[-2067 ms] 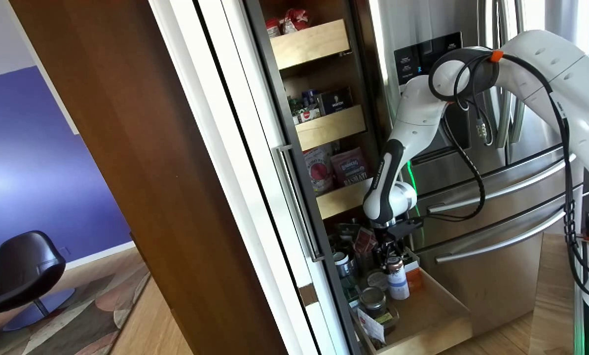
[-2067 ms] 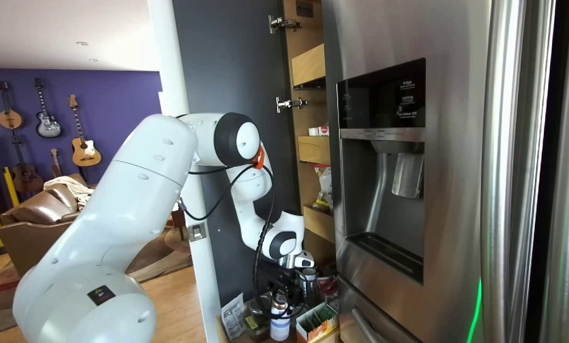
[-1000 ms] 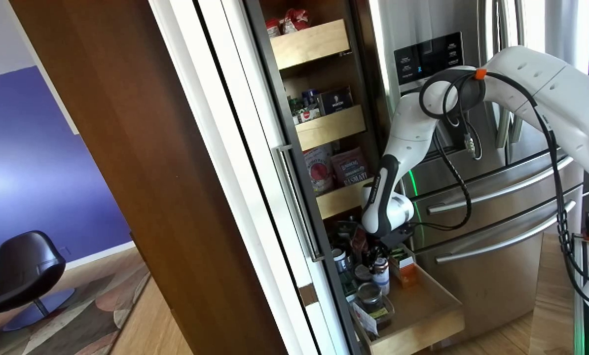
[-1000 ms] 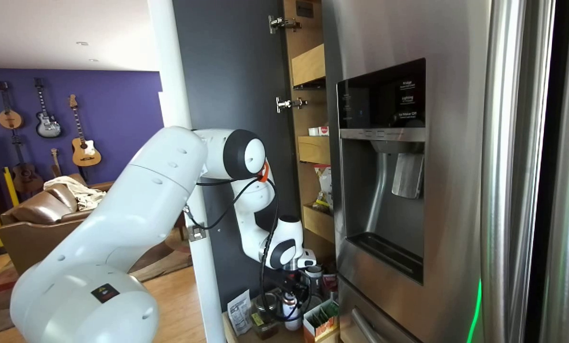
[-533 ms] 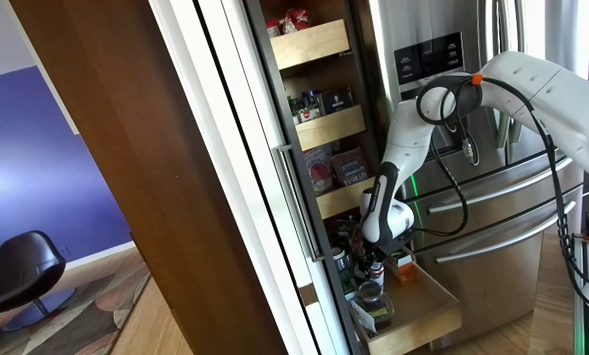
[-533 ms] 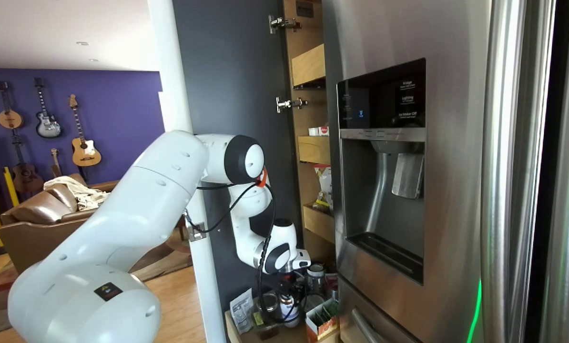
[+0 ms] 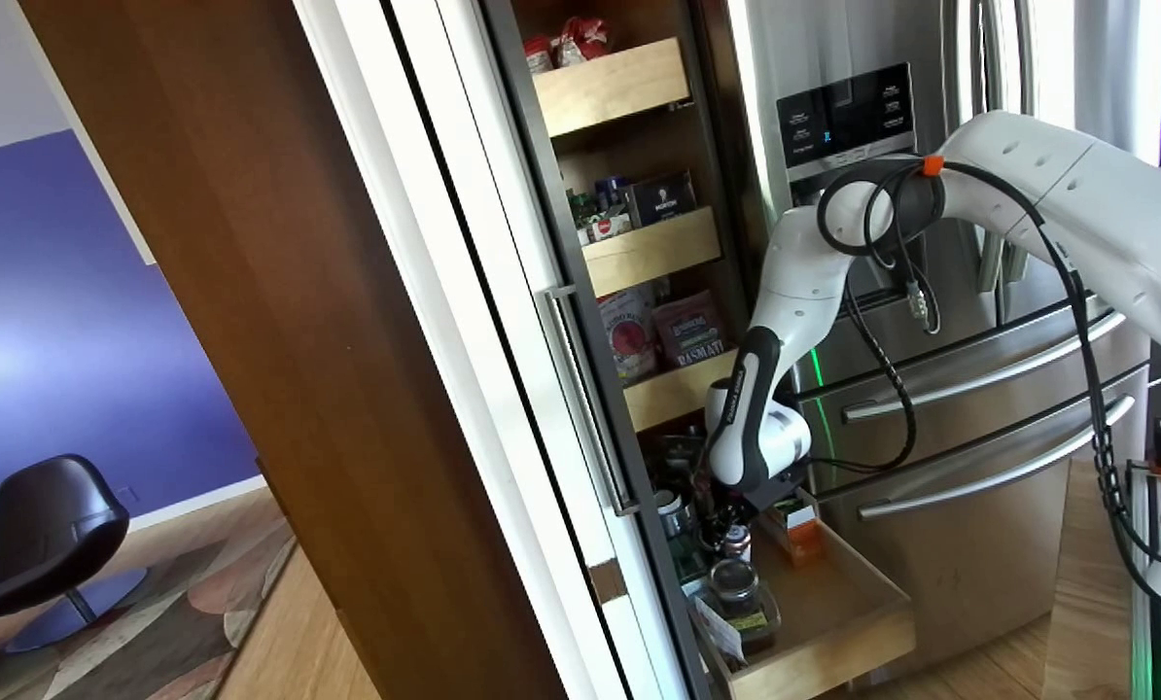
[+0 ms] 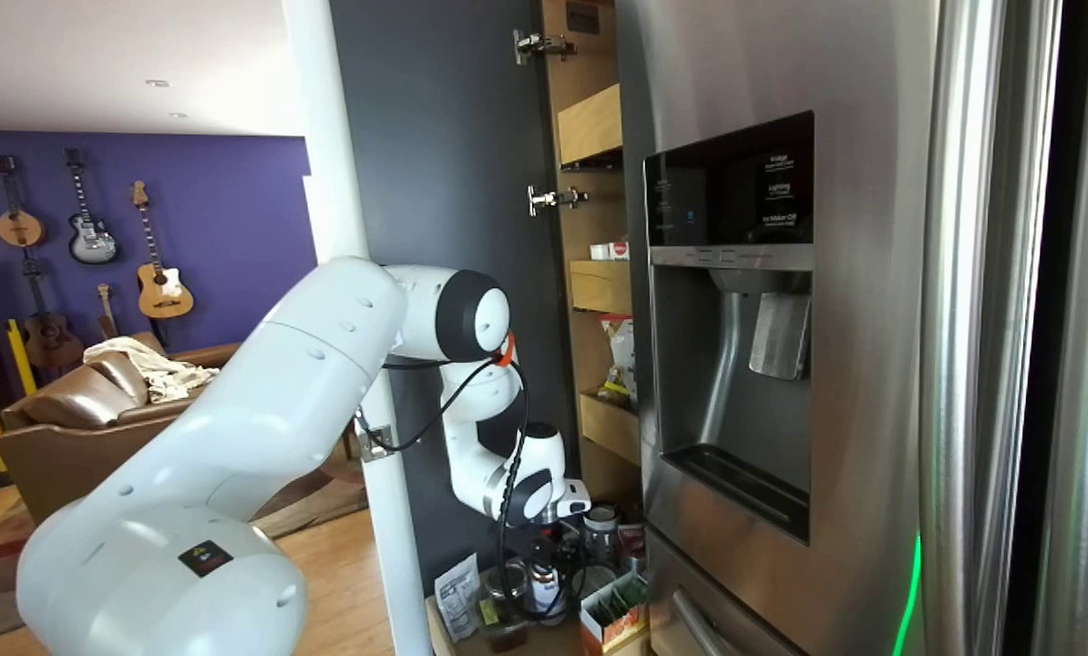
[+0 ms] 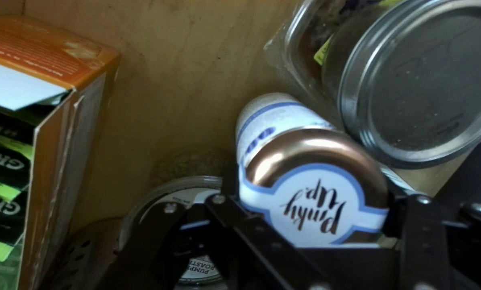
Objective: Put the white jar between the two shorter jars
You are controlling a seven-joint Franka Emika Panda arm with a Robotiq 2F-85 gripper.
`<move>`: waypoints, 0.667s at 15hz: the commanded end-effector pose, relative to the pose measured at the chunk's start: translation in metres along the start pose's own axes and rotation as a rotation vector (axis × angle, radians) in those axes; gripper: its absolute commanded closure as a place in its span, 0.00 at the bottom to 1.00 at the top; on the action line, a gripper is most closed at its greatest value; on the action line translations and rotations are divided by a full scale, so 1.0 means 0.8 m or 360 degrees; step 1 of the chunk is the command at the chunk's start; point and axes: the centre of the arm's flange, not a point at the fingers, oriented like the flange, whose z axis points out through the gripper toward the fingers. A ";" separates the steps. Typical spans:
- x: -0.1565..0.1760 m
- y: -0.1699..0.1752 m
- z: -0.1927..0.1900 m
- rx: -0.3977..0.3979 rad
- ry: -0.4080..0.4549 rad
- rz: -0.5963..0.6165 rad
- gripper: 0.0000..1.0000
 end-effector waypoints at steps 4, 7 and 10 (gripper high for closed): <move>0.006 0.002 0.015 0.0020 -0.0008 -0.0044 0.00; 0.004 -0.001 0.005 0.0030 -0.0016 -0.0048 0.00; -0.007 -0.006 -0.025 0.0064 -0.0027 -0.0034 0.00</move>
